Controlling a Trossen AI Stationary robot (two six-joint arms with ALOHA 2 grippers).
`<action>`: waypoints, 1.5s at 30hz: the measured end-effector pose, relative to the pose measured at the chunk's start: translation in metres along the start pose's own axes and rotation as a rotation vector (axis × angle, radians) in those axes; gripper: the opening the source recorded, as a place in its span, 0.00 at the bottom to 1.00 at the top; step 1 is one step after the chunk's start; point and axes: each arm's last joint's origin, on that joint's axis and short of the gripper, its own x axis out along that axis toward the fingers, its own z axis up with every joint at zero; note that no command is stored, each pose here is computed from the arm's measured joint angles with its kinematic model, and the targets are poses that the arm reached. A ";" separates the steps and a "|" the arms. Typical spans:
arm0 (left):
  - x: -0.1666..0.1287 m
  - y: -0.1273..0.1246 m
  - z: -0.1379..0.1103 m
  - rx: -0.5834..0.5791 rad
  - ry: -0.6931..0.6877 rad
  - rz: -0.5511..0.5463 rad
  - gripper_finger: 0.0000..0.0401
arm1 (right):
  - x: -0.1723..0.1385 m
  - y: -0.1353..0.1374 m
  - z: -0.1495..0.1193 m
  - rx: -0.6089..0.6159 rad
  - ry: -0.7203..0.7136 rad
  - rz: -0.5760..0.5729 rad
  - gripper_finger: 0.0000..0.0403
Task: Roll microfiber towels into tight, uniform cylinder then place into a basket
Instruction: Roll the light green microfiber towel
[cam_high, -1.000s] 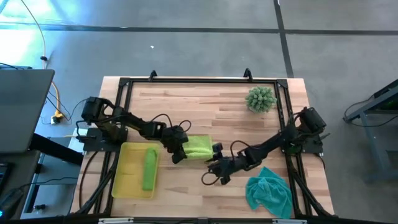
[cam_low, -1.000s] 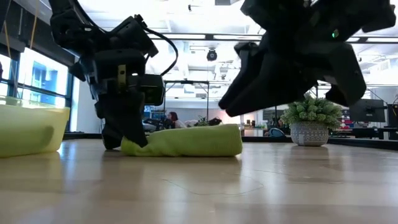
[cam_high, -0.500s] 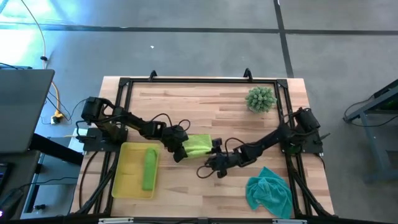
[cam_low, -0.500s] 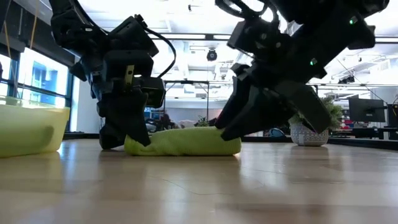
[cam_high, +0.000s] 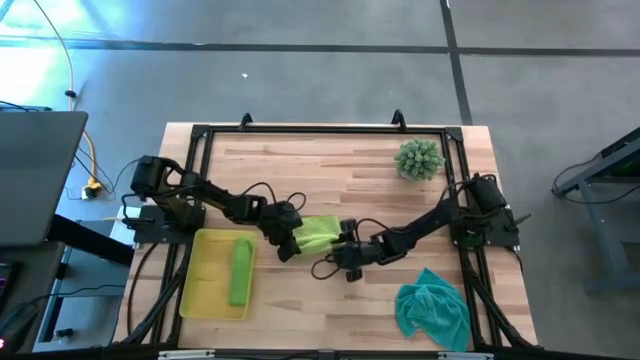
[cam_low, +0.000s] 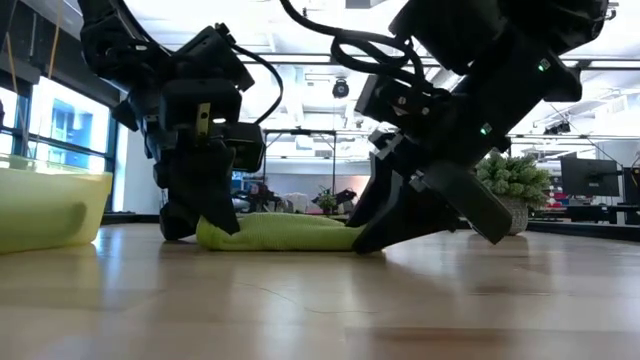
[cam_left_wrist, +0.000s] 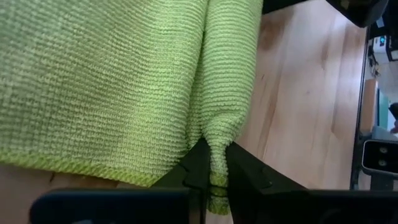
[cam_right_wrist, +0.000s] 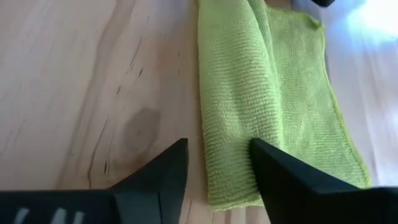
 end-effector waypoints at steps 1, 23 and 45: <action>-0.001 -0.001 0.001 0.010 -0.008 -0.008 0.09 | 0.001 -0.001 -0.001 0.015 0.011 0.005 0.39; -0.028 0.035 0.028 0.279 -0.071 0.071 0.26 | 0.008 -0.016 -0.011 0.392 0.122 0.133 0.04; -0.060 -0.057 -0.022 0.754 -0.142 0.146 0.26 | 0.019 -0.042 -0.004 0.452 -0.035 0.725 0.01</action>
